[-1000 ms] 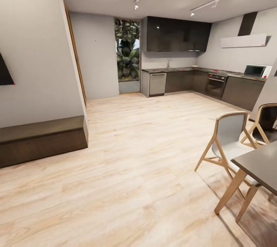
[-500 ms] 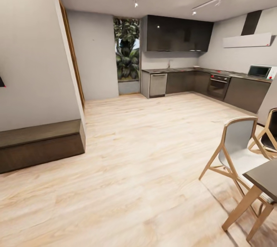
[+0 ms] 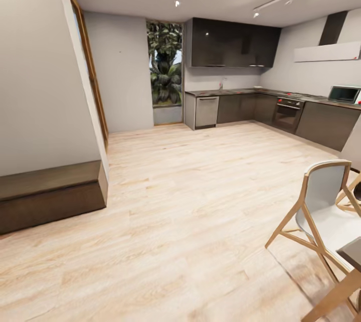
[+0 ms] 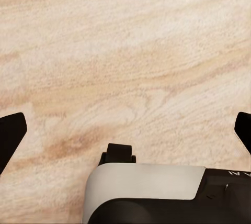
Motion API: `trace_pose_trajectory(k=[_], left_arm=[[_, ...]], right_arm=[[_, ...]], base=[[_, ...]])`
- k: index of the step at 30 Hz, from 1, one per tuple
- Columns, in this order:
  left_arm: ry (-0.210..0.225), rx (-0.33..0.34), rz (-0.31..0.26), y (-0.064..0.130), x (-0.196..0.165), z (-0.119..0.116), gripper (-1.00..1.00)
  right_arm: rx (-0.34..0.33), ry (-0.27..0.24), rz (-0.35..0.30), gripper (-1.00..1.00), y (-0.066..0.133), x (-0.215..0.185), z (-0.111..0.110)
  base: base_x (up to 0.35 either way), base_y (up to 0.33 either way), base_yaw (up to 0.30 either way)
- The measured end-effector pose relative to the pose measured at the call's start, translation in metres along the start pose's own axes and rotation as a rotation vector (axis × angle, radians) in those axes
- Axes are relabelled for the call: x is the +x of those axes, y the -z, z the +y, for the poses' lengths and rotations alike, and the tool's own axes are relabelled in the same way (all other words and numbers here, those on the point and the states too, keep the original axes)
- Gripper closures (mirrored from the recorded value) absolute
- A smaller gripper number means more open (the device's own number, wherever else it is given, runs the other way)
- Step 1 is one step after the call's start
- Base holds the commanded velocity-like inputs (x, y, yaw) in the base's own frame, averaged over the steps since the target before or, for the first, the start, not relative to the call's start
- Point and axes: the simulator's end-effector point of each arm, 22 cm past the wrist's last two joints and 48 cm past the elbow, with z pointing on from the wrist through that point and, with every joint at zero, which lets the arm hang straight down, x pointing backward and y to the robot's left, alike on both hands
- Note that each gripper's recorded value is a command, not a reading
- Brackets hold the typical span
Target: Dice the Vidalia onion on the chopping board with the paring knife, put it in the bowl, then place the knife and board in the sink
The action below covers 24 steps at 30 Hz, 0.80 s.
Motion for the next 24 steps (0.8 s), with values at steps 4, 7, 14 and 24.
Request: trace_pose_trajectory(k=[4, 7, 14, 24], left_arm=[[0.000, 0.000, 0.003, 0.000, 0.001, 0.000, -1.00], [0.000, -0.001, 0.007, 0.000, 0.003, 0.000, -1.00], [-0.001, -0.002, 0.024, 0.000, 0.010, 0.001, -1.00], [-0.002, -0.003, 0.039, 0.000, 0.016, 0.001, -1.00]], right_arm=[[0.001, 0.000, 0.004, -1.00, 0.000, 0.001, 0.000], [0.002, 0.000, 0.008, -1.00, 0.000, 0.003, 0.000], [0.002, 0.001, 0.018, -1.00, 0.001, 0.007, 0.000], [0.002, 0.002, 0.036, -1.00, 0.002, 0.015, 0.000]], base=[[0.320, 0.000, 0.000], [0.320, 0.000, 0.000], [0.320, 0.000, 0.000], [0.320, 0.000, 0.000]])
